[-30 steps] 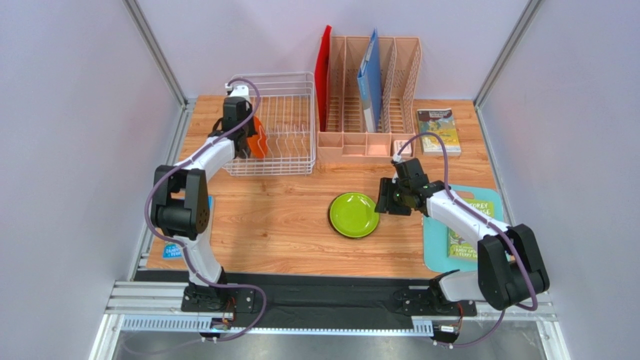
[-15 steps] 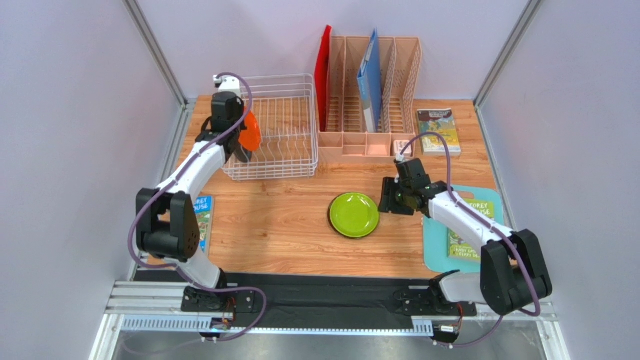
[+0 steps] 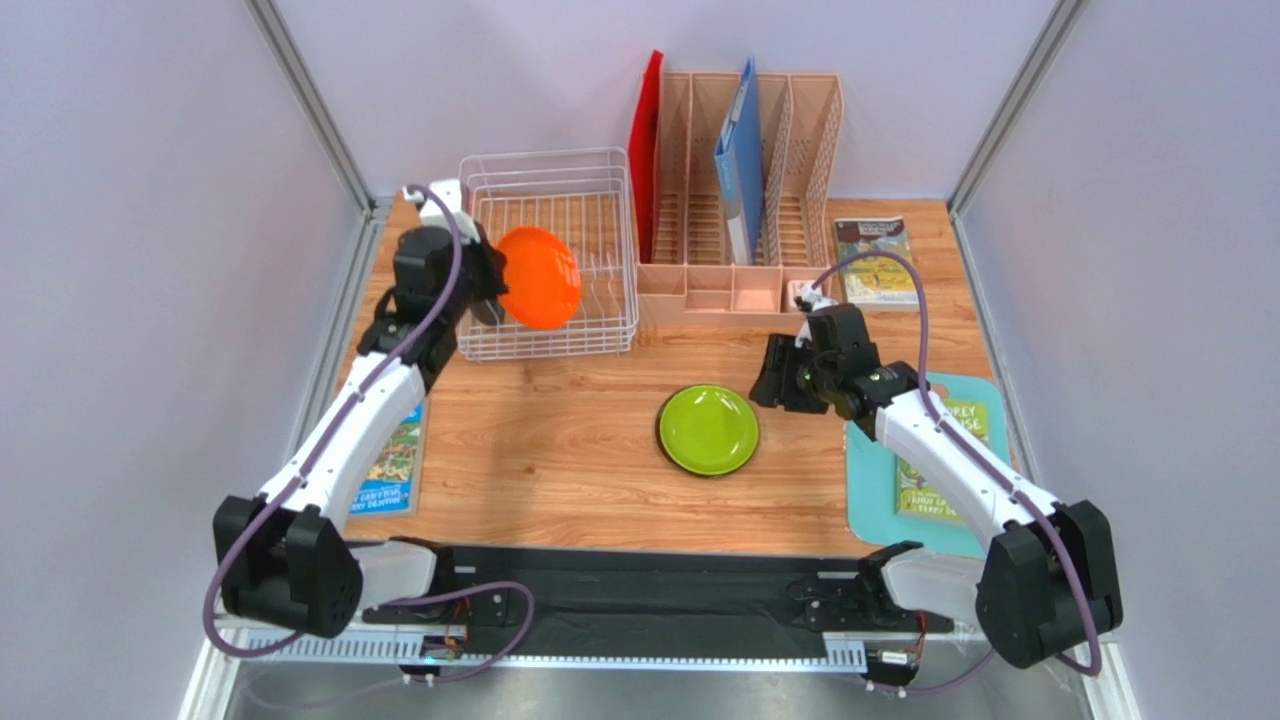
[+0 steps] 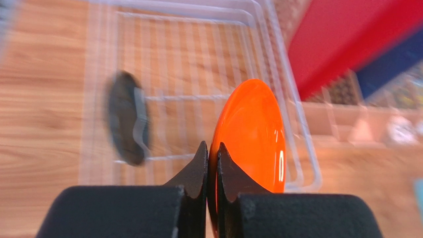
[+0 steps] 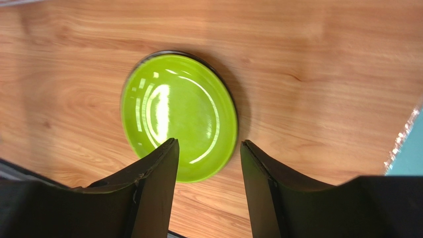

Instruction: Unload the plates from the dish rack

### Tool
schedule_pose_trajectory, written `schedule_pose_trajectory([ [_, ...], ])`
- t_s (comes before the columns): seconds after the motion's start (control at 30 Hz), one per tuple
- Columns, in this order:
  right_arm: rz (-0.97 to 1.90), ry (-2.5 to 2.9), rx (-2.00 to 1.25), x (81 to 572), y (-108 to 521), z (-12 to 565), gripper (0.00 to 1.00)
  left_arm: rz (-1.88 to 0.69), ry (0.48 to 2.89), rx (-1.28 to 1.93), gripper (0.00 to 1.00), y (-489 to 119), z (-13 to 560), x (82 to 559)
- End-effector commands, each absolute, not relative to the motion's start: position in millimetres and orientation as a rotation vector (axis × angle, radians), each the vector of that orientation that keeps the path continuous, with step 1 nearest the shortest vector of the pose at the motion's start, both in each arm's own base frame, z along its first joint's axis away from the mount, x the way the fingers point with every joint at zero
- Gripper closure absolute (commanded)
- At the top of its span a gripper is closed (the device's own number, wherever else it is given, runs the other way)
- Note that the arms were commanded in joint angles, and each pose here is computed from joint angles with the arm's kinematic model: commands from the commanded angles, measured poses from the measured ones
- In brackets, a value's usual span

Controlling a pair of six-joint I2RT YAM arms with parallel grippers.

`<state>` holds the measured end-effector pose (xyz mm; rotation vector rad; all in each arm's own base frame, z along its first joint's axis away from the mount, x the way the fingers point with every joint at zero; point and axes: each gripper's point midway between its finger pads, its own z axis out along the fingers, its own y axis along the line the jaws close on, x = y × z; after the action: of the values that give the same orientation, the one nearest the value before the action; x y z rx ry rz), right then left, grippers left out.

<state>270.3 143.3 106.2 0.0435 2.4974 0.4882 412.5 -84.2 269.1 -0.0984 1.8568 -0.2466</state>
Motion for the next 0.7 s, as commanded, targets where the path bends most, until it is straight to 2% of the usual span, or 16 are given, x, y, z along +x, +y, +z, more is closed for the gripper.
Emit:
schedule_pose_trajectory([
  [0.0, 0.755, 2.298, -0.03, 291.4, 182.6, 170.5, 0.46, -0.775, 1.912, -0.007, 1.0, -173.6, 239.8, 361.9],
  [0.2, 0.885, 2.224, -0.069, 295.2, 206.9, 189.3, 0.44, -1.005, 1.916, 0.124, 1.0, -239.5, 228.7, 319.9],
  [0.67, 1.069, 2.216, -0.11, 286.5, 234.8, 179.0, 0.44, -1.137, 1.931, 0.207, 1.0, -298.4, 219.9, 297.6],
])
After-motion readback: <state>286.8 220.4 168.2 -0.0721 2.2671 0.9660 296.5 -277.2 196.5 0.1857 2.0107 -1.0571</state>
